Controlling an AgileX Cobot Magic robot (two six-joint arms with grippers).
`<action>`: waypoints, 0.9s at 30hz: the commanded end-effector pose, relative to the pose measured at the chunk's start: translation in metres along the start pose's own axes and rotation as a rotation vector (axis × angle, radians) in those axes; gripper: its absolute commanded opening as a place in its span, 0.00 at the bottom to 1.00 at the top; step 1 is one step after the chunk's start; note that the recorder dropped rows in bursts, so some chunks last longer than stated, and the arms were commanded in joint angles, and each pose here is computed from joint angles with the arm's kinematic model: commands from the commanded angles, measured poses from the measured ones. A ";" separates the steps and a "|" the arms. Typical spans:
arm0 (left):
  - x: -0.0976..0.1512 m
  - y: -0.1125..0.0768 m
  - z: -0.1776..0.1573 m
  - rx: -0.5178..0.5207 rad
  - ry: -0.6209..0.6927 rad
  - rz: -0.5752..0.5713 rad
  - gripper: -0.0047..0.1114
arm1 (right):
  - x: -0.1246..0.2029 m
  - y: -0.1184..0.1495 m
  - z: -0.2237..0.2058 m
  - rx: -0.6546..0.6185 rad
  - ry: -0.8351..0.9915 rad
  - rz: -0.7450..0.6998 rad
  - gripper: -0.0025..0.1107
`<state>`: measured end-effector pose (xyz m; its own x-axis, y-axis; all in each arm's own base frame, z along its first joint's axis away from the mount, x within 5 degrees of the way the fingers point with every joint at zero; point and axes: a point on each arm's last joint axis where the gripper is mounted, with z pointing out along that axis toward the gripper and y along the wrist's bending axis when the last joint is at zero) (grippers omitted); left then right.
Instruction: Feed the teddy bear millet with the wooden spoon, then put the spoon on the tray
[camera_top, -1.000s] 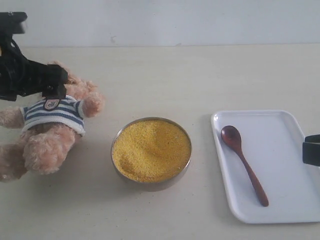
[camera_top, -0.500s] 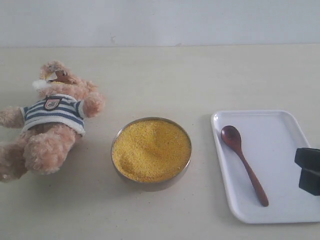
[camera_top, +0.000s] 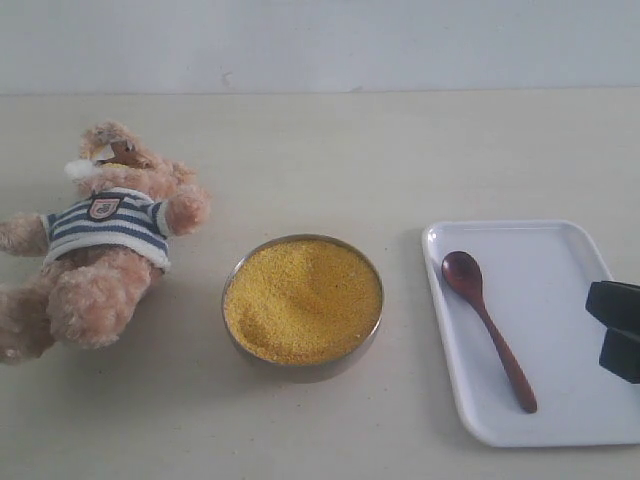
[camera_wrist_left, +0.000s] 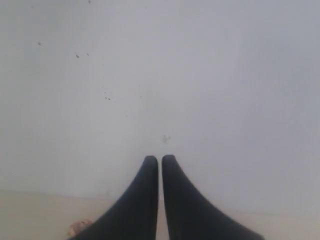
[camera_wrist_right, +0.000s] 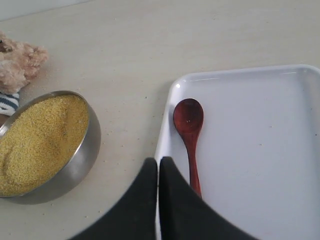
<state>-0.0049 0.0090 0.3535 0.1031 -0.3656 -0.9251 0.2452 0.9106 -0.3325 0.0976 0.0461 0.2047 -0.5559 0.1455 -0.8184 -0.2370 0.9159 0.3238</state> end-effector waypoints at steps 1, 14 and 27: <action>0.005 0.007 0.000 -0.083 -0.029 0.158 0.08 | 0.000 0.000 0.000 -0.004 -0.009 -0.003 0.02; 0.124 0.060 0.030 -0.419 0.082 0.317 0.08 | 0.000 0.000 0.000 -0.004 -0.009 -0.003 0.02; 0.142 0.067 0.030 -0.429 0.088 0.250 0.08 | 0.000 0.000 0.000 -0.004 -0.009 -0.003 0.02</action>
<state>0.0551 0.0125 0.2056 0.0124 -0.1042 -0.9945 -0.1976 0.9747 -0.1046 0.0976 0.0462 0.2049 -0.5540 0.1464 -0.8195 -0.2379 0.9155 0.3243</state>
